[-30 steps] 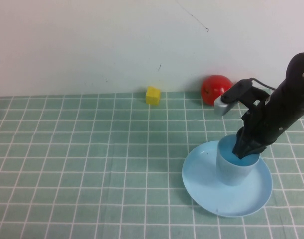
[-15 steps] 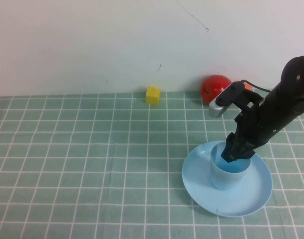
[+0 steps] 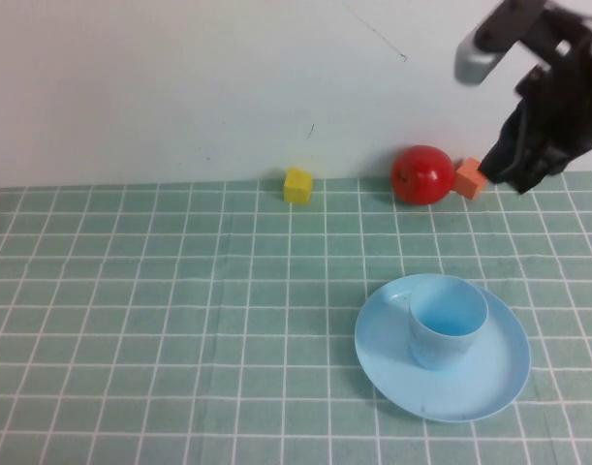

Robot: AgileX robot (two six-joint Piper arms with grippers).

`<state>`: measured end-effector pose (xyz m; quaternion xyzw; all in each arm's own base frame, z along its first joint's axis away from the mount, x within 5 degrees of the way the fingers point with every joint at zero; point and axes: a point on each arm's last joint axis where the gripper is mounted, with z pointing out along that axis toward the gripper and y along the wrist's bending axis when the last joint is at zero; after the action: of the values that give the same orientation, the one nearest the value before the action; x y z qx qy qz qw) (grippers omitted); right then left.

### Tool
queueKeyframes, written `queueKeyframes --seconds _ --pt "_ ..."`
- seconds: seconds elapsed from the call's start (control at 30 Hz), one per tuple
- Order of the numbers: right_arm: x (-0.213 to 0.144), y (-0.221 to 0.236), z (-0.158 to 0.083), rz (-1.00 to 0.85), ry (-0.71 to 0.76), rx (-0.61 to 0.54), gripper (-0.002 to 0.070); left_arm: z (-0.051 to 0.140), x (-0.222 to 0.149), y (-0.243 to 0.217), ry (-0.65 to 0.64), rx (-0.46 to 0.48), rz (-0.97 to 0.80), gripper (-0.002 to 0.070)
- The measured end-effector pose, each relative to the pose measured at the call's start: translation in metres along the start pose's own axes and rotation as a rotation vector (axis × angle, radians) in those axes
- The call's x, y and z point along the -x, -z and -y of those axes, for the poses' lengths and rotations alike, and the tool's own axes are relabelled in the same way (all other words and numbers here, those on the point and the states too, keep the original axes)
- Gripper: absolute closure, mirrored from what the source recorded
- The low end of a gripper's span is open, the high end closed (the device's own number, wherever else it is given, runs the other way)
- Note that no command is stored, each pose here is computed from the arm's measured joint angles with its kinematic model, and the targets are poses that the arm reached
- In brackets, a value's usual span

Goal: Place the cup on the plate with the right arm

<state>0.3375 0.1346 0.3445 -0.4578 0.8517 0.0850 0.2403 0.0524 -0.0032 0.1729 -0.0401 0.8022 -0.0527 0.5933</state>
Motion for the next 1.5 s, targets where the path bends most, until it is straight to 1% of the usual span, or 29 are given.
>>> queueKeyframes --seconds 0.1,0.23,0.33,0.4,0.5,0.6,0.73,0.83,0.93,1.03,1.17,1.27,1.37,1.43,1.5 --pt "0.000 0.052 -0.009 0.076 0.008 -0.119 0.0664 0.000 0.000 0.000 0.000 0.000 0.000 0.0678" --pt "-0.016 0.108 -0.024 0.136 0.002 -0.307 0.0671 0.000 0.000 0.000 0.000 0.000 0.000 0.0678" --pt "-0.039 0.132 -0.038 0.197 -0.045 -0.428 0.0671 0.000 0.000 0.000 0.000 0.000 0.000 0.0678" --pt "-0.061 0.138 -0.053 0.235 -0.073 -0.464 0.0671 0.000 0.000 0.000 0.000 0.000 0.000 0.0678" --pt "-0.093 0.133 -0.074 0.292 -0.112 -0.481 0.0672 0.000 0.000 0.000 0.000 0.000 0.000 0.0678" --pt "-0.125 0.117 -0.095 0.347 -0.148 -0.468 0.0672 0.000 0.000 0.000 0.000 0.000 0.000 0.0678" --pt "-0.165 0.092 -0.123 0.407 -0.213 -0.400 0.0672 0.000 0.000 0.000 0.000 0.000 0.000 0.0678" --pt "-0.187 0.083 -0.141 0.452 -0.263 -0.348 0.0673 0.000 0.000 0.000 0.000 0.000 0.000 0.0678" --pt "-0.202 0.072 -0.152 0.473 -0.306 -0.300 0.0673 0.000 0.000 0.000 0.000 0.000 0.000 0.0678" --pt "-0.212 0.061 -0.158 0.453 -0.322 -0.277 0.0673 0.000 0.000 0.000 0.000 0.000 0.000 0.0678" --pt "-0.222 0.051 -0.163 0.373 -0.330 -0.232 0.0673 0.000 0.000 0.000 0.000 0.000 0.000 0.0678" --pt "-0.228 0.046 -0.164 0.323 -0.287 -0.232 0.0673 0.000 0.000 0.000 0.000 0.000 0.000 0.0678" --pt "-0.233 0.038 -0.161 0.312 -0.236 -0.287 0.0673 0.000 0.000 0.000 0.000 0.000 0.000 0.0678" --pt "-0.238 0.033 -0.157 0.352 -0.205 -0.364 0.0673 0.000 0.000 0.000 0.000 0.000 0.000 0.0678" --pt "-0.244 0.031 -0.154 0.417 -0.214 -0.452 0.0673 0.000 0.000 0.000 0.000 0.000 0.000 0.0678"
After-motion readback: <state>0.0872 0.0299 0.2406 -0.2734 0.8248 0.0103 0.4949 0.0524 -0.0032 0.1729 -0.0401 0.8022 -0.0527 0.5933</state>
